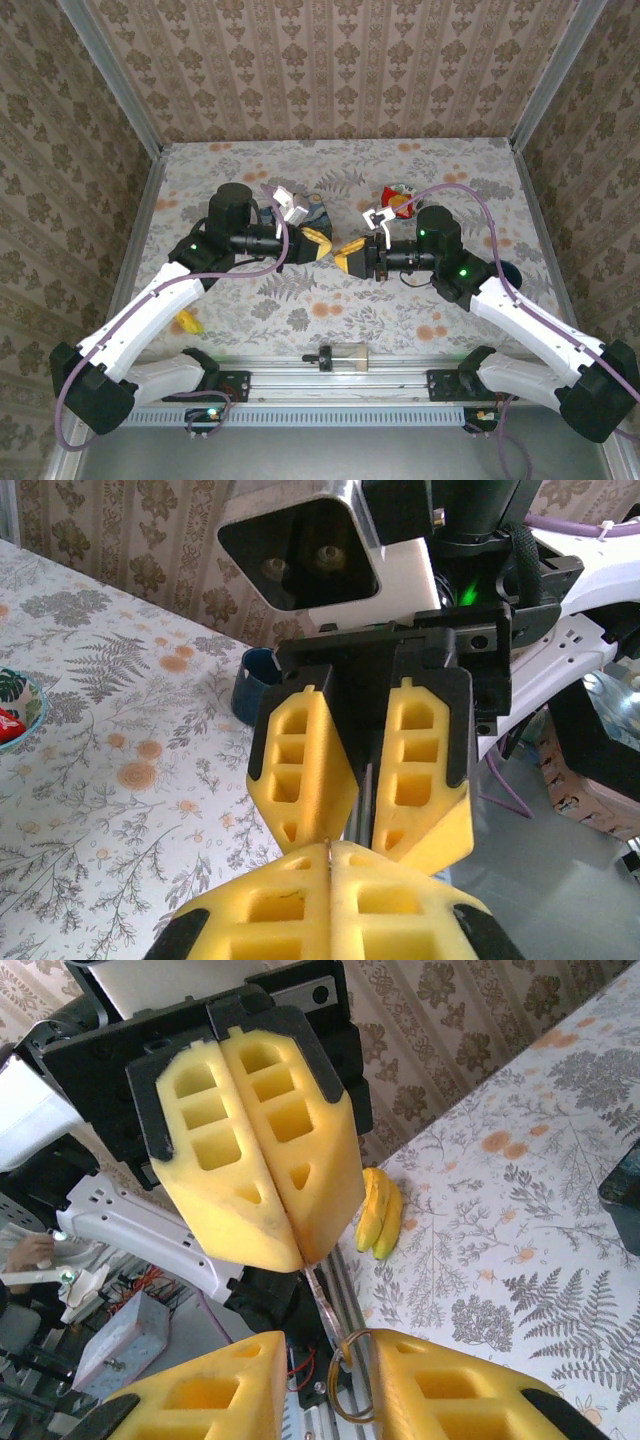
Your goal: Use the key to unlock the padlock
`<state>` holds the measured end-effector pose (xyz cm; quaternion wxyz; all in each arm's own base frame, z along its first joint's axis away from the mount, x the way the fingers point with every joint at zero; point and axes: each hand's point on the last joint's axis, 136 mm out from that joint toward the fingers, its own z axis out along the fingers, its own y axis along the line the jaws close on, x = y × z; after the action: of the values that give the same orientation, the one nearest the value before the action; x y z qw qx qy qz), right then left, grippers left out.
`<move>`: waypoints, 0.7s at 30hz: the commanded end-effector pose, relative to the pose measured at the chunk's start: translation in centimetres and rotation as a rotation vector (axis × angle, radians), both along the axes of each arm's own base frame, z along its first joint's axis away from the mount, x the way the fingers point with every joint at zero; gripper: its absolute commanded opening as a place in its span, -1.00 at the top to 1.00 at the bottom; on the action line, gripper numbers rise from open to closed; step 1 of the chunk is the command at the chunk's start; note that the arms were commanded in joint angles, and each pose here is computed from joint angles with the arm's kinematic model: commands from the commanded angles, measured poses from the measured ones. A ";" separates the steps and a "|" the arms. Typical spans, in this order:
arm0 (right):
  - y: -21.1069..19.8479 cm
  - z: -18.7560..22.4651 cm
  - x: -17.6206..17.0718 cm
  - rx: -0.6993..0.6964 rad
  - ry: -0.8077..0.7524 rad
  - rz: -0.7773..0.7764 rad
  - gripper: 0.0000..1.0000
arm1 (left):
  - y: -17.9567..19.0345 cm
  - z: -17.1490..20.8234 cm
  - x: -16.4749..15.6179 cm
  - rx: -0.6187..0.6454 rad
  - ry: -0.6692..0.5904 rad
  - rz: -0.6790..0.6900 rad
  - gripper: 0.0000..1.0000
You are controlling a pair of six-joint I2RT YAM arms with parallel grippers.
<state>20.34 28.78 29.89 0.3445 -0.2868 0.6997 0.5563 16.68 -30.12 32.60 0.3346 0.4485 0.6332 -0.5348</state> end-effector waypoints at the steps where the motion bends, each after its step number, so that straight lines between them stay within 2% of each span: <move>1: 0.3 0.7 -0.5 0.031 -0.017 0.031 0.43 | -0.1 0.4 -0.3 -0.017 0.000 -0.014 1.00; 14: 0.3 0.8 -0.3 0.030 -0.025 0.016 0.53 | 0.0 0.3 -0.5 -0.012 0.006 -0.021 1.00; 21: 0.2 0.2 -0.2 0.004 -0.016 0.012 0.78 | 0.1 0.4 -0.4 -0.014 -0.003 -0.008 1.00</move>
<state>20.47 28.85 30.08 0.3467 -0.2845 0.6976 0.5587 16.62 -30.13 32.67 0.3345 0.4493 0.6316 -0.5361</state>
